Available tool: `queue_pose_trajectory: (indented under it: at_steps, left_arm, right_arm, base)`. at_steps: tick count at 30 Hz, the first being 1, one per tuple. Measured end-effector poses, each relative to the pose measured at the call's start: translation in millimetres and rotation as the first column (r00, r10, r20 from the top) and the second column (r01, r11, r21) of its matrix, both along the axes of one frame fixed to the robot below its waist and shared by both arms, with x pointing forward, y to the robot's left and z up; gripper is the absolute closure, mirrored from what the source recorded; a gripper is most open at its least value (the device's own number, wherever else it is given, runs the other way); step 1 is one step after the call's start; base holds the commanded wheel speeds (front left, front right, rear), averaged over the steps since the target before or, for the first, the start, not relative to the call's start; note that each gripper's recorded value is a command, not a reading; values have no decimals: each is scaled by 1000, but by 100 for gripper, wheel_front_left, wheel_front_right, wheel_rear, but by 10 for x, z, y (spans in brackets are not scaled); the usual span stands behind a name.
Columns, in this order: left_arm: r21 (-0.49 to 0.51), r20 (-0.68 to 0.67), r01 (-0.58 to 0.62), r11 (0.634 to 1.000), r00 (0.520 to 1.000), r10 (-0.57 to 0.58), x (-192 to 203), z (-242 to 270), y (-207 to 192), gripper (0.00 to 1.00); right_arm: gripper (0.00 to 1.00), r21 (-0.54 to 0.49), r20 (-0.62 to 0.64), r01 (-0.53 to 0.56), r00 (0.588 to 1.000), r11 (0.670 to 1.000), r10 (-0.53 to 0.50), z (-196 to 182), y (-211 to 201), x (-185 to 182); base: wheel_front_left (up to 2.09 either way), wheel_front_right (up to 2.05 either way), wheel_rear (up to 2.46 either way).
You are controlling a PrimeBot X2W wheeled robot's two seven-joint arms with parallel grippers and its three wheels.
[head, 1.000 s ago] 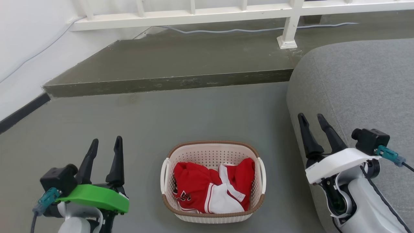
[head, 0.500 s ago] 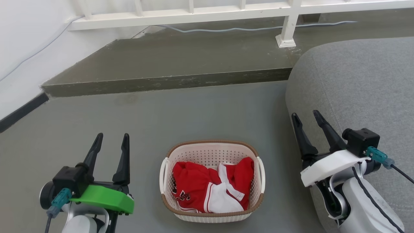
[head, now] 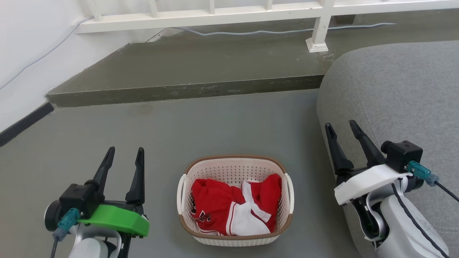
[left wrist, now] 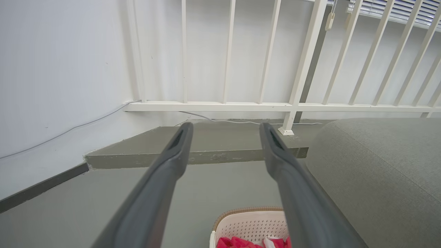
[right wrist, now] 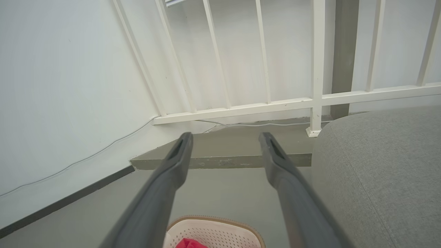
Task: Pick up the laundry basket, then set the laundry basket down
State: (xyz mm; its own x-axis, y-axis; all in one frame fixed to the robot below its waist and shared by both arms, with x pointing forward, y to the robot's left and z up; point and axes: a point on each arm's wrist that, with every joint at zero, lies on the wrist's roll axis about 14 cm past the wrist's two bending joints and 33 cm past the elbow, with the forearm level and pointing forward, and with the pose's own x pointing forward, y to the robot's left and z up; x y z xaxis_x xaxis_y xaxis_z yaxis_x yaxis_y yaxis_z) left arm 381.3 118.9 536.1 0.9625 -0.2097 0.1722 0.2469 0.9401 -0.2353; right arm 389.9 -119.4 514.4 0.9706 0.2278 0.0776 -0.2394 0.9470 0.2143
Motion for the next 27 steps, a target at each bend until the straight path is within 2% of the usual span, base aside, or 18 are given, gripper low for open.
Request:
queue_pose_trajectory:
  at_steps: [18,27]
  left_arm:
    - [-9,-51,2,1000,999,-2,112,-183,-19,0]
    - [-18,-102,7,1000,995,-9,373,-400,-57,0]
  right_arm:
    - [0,15,-56,27,998,1000,-27,-202,-41,57]
    - [0,17,-116,63,991,998,-61,-431,-141,232]
  base:
    - [0,0,0]
    - [0,0,0]
